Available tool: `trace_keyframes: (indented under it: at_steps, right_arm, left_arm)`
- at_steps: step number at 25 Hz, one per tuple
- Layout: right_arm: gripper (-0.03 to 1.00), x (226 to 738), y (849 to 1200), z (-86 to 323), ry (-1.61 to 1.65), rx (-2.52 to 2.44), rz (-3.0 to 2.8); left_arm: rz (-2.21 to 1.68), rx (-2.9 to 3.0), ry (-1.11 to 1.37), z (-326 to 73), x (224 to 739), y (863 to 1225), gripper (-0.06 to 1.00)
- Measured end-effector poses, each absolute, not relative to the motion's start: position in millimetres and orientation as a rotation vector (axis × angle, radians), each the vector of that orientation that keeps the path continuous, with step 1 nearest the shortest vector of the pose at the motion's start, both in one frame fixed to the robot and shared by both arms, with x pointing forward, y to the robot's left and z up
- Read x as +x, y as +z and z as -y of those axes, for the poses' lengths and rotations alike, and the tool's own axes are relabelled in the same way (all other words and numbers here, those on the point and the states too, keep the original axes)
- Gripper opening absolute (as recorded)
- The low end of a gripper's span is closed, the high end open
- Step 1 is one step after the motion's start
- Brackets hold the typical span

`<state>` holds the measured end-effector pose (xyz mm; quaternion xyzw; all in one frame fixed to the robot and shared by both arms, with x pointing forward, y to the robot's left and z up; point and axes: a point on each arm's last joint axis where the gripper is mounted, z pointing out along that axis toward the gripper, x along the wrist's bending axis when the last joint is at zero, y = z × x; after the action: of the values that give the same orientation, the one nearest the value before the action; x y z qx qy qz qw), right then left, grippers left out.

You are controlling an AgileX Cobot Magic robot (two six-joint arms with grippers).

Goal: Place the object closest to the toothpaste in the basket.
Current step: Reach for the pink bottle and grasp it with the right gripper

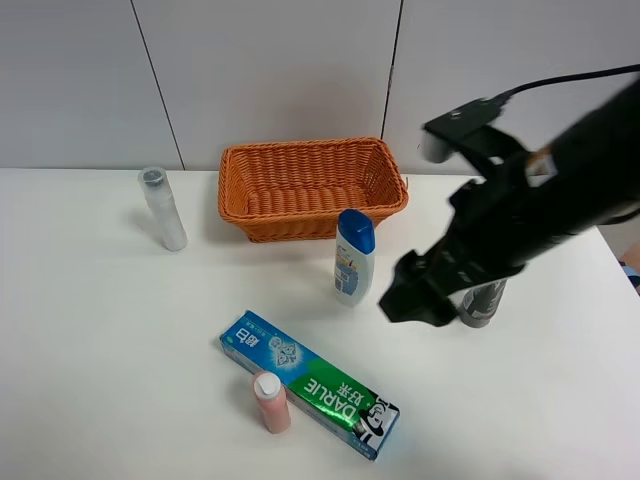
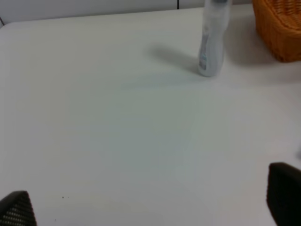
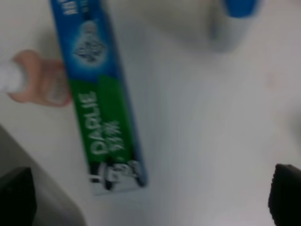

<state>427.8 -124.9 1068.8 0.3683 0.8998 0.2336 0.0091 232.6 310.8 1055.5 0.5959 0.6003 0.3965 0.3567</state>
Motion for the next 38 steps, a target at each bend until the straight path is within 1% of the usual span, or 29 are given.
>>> trace_keyframes:
  at_steps: [2,6,9,12,16,22,27,38]
  right_arm:
    - [0.99,437,1060,96,0.712,1.145,-2.896]
    - [0.99,444,1042,53,0.647,1.216,-3.04]
    - [0.99,441,1031,27,0.597,1.314,-3.076]
    - [0.99,434,1015,10,0.504,1.449,-3.079]
    - [0.99,428,994,-2,0.346,1.567,-3.018]
    - [0.99,420,973,-17,0.303,1.657,-2.954]
    - [0.99,412,952,-28,0.202,1.75,-2.926]
    - [0.97,414,941,-33,0.168,1.861,-2.836]
  left_arm:
    - [-1.55,1.539,1.024,-311,233,1056,0.99]
    - [-1.55,1.539,1.024,-311,233,1056,0.99]
    - [-1.55,1.539,1.024,-311,233,1056,0.99]
    - [-1.55,1.539,1.024,-311,233,1056,0.99]
    - [-1.55,1.539,1.024,-311,233,1056,0.99]
    - [-1.55,1.539,1.024,-311,233,1056,0.99]
    - [-1.55,1.539,1.024,-311,233,1056,0.99]
    - [-1.549,1.54,1.024,-311,233,1056,0.99]
